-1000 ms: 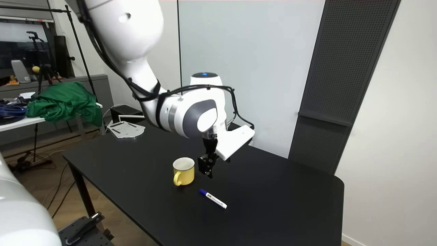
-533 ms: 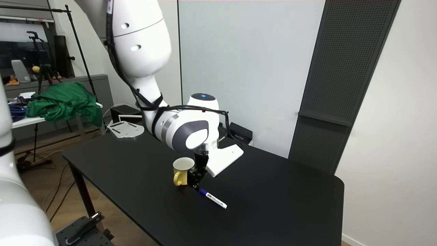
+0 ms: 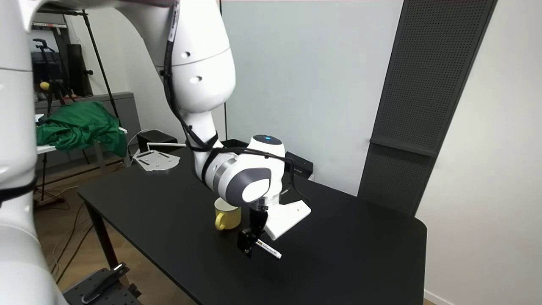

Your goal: Put the marker in the cup

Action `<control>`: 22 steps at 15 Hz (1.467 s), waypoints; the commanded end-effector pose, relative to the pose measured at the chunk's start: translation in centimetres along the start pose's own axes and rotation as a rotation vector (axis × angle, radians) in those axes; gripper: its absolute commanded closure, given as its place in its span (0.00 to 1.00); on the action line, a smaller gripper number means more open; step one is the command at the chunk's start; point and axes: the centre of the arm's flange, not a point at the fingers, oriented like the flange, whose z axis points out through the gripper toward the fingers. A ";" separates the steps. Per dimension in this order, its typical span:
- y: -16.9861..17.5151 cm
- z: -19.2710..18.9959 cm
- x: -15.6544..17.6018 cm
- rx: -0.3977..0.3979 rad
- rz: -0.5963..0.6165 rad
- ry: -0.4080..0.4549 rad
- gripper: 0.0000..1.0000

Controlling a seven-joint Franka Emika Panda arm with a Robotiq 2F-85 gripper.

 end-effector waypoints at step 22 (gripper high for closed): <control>3.6 2.6 0.1 -0.054 -0.039 -0.056 1.00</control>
